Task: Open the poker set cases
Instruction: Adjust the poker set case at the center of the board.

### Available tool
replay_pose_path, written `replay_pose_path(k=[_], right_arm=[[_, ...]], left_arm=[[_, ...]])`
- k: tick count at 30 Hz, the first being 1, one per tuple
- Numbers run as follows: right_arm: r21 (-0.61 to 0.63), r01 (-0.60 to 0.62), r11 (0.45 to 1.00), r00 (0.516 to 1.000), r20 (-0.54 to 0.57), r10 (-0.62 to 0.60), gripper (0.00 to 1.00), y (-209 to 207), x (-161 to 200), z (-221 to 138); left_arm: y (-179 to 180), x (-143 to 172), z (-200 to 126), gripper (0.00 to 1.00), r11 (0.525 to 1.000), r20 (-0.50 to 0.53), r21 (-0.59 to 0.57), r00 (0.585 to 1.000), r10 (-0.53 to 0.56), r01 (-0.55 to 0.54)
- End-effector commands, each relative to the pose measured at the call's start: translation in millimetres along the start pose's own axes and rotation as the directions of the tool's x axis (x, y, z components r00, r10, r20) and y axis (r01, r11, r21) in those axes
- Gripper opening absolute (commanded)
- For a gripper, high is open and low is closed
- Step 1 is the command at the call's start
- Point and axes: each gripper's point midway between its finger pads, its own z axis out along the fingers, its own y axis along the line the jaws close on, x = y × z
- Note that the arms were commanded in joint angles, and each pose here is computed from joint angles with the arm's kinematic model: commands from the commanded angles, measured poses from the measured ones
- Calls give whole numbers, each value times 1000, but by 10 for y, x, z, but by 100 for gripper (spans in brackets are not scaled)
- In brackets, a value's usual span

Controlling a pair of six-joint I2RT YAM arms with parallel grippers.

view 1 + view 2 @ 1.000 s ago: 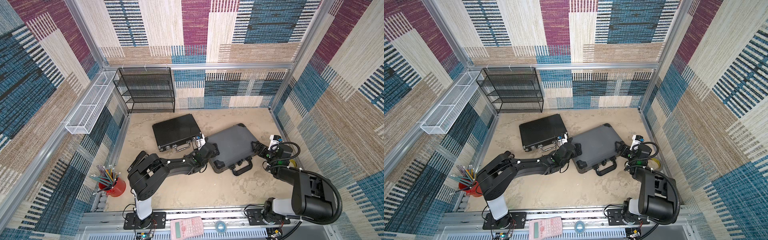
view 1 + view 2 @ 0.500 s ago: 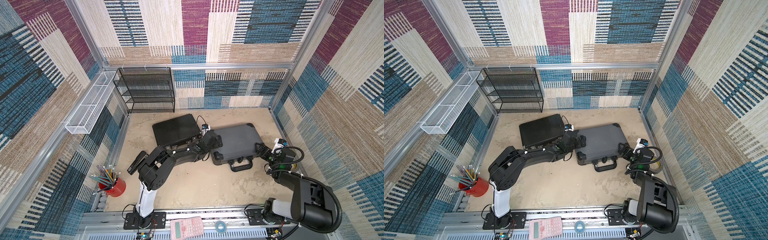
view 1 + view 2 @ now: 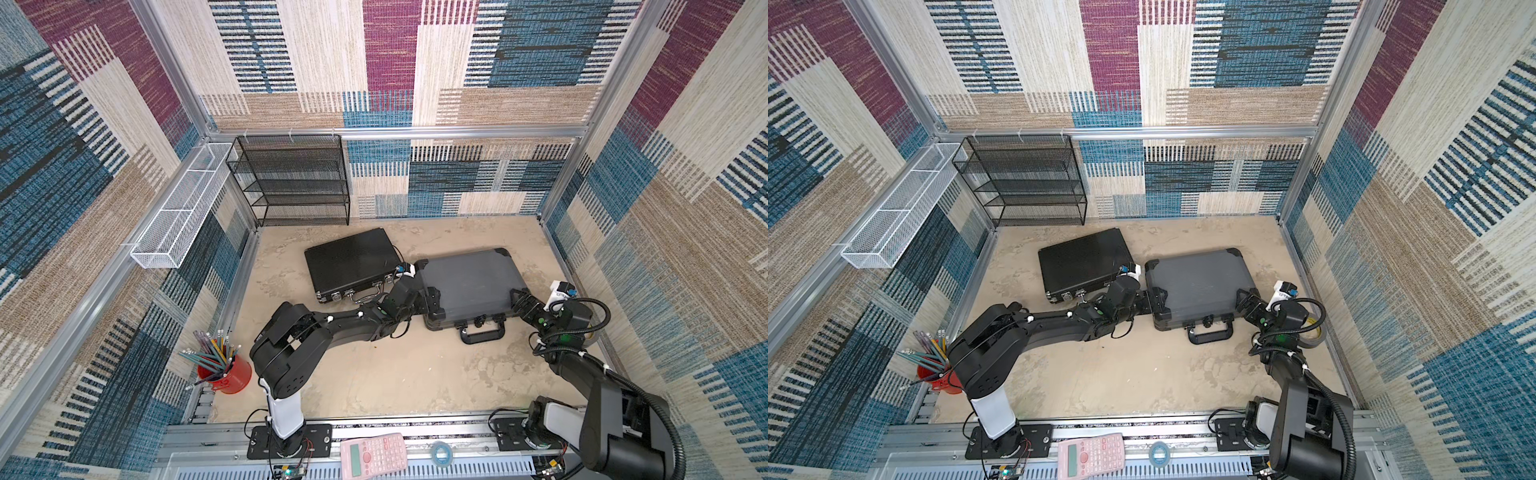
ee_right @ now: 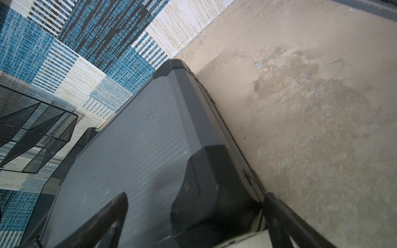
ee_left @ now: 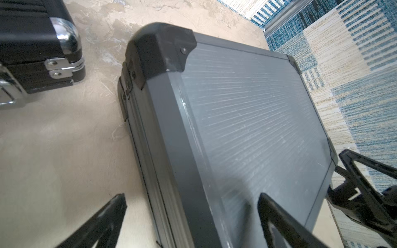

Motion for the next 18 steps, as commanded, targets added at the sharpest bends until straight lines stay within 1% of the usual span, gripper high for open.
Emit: replay_pose_path(k=[1, 9, 13, 18], right_arm=[[-14, 17, 1000, 1000, 9, -17, 99, 33, -27, -4], [-105, 5, 994, 998, -57, -11, 100, 154, 89, 40], [-159, -20, 987, 996, -84, 7, 98, 241, 169, 0], [-170, -37, 985, 996, -89, 22, 96, 268, 234, -75]], left_arm=[[-140, 5, 65, 97, 998, -16, 62, 999, -28, 29], [-362, -26, 375, 96, 990, -74, 138, 997, 2, 9], [-418, -75, 498, 94, 986, -100, 166, 995, 1, 16], [-462, -150, 608, 93, 982, -114, 189, 993, -3, 25]])
